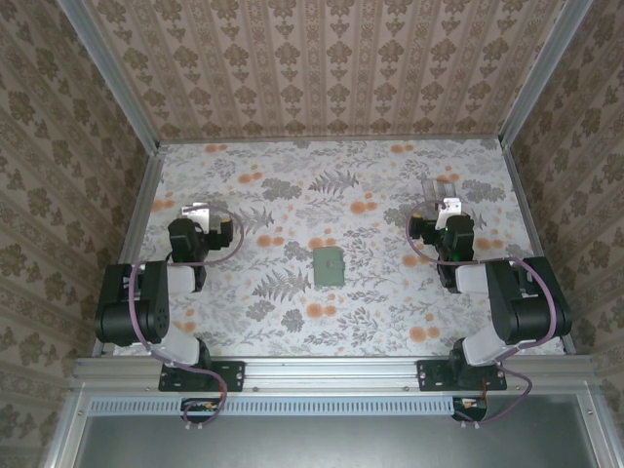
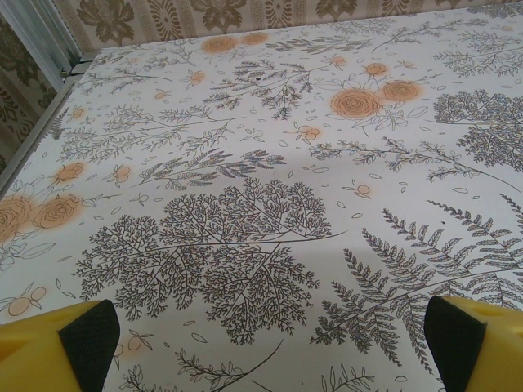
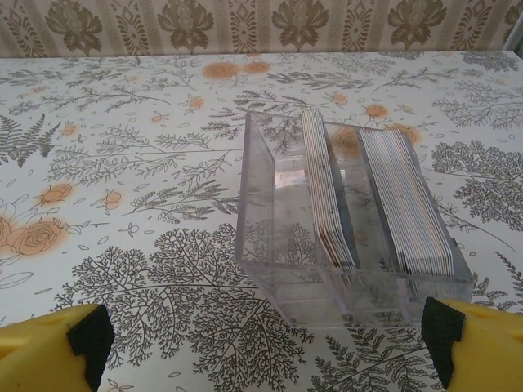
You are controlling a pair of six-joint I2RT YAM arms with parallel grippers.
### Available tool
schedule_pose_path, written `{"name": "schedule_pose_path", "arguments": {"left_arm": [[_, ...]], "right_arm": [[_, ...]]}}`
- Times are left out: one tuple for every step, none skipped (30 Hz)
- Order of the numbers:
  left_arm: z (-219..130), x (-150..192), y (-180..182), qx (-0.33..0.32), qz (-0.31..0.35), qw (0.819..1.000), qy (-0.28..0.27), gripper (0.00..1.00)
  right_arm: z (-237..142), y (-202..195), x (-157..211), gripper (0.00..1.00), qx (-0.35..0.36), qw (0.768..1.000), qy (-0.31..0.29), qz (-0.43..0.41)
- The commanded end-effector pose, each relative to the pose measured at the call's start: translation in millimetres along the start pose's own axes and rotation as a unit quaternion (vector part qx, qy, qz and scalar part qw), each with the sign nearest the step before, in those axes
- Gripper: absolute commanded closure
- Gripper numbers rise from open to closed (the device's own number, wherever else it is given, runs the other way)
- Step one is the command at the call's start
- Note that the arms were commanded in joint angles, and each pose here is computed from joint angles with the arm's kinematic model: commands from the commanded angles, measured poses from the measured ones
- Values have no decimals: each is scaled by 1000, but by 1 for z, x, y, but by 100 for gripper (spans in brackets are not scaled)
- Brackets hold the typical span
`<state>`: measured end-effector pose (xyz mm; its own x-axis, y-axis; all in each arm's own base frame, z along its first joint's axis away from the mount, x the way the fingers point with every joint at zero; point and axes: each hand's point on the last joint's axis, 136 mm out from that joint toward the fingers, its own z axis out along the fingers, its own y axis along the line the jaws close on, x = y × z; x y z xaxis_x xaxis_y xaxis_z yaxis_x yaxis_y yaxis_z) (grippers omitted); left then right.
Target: Put the credit cards into the card holder
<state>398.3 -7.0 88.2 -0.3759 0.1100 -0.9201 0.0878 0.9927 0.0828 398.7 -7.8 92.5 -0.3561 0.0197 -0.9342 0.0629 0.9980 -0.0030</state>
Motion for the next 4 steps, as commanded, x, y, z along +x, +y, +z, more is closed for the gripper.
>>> {"name": "schedule_pose_path", "arguments": {"left_arm": [[-1,-6,-1,-2,-7,1000,-12,0],[-1,-6,-1,-1,-8,1000,-12,0],[-1,-6,-1,-2,-8,1000,-12,0],[-1,-6,-1,-2,-8,1000,-12,0]], "right_arm": [[0,5,-5,0,-11,1000,-4,3],[0,5,-5,0,-11,1000,-4,2],[-1,4,-6,0,-11,1000,-6,3],[-1,5,-6,0,-11,1000,-6,3]]}}
